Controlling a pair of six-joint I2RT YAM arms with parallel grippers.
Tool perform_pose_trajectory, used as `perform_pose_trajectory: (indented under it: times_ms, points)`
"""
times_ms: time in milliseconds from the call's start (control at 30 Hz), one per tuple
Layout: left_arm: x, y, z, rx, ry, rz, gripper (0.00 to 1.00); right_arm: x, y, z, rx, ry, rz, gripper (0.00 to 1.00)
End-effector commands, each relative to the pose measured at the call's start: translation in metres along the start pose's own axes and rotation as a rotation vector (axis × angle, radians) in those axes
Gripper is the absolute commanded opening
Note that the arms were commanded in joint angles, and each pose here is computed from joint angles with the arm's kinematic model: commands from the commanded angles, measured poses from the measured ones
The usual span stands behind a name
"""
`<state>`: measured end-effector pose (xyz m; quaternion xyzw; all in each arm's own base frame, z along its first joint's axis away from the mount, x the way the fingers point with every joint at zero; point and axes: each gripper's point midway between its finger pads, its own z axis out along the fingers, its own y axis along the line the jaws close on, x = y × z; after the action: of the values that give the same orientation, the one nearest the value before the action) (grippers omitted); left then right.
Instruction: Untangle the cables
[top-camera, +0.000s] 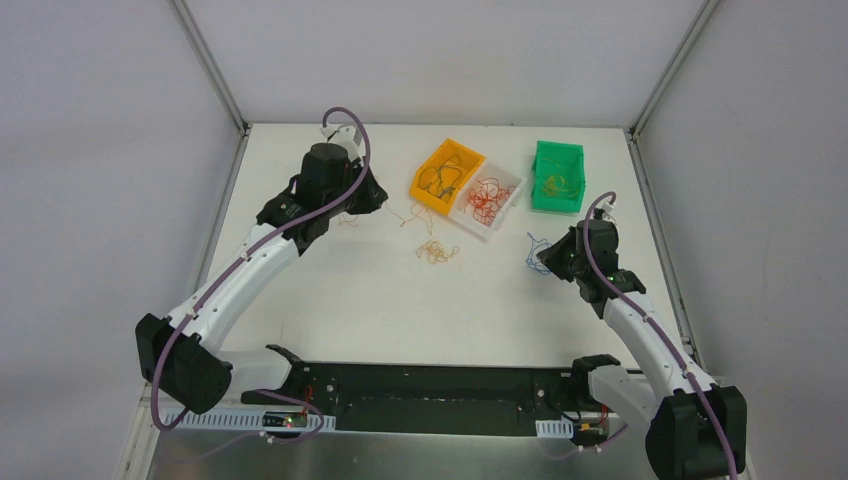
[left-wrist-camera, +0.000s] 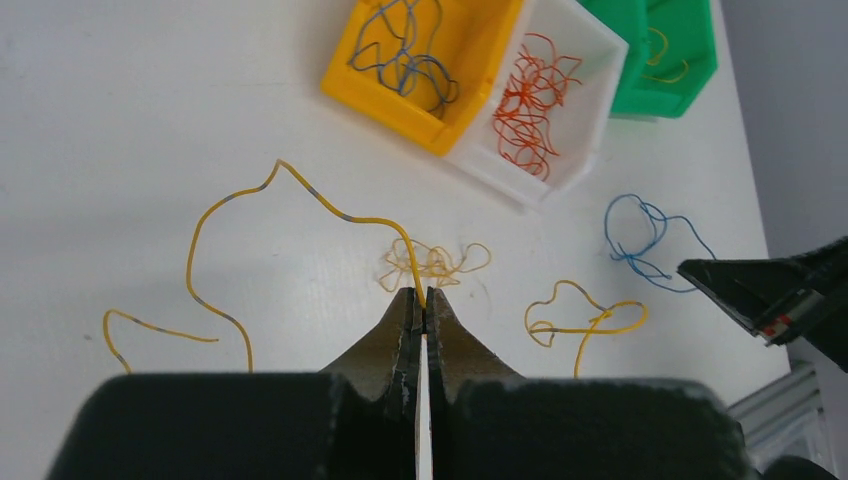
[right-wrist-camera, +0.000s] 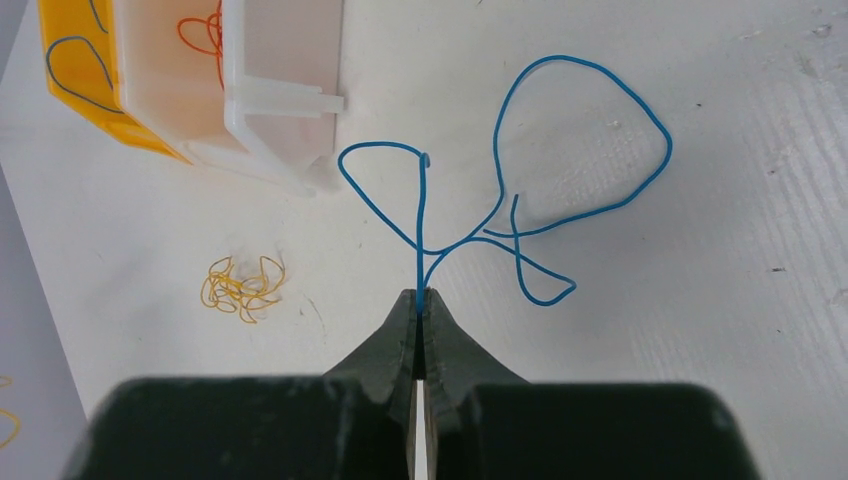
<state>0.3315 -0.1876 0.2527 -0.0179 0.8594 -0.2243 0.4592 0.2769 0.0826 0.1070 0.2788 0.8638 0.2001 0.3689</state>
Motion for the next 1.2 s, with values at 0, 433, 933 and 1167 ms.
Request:
perform_pose_trajectory:
  times_ms: [0, 433, 933, 1167]
  points:
    - [-0.020, -0.045, 0.007, 0.203, 0.010, 0.004, 0.00, -0.020, 0.002, -0.010, 0.023, -0.072, -0.015, 0.00]
    - [-0.028, -0.125, 0.023, 0.476, 0.083, 0.048, 0.00, -0.043, -0.004, -0.017, 0.152, -0.107, -0.032, 0.94]
    - [-0.007, -0.081, 0.007, 0.329, 0.031, 0.087, 0.00, 0.000, -0.069, 0.020, 0.509, 0.093, 0.008, 0.99]
    - [0.002, -0.042, -0.017, 0.190, -0.022, 0.127, 0.00, 0.012, -0.069, 0.047, 0.525, 0.154, 0.044, 0.97]
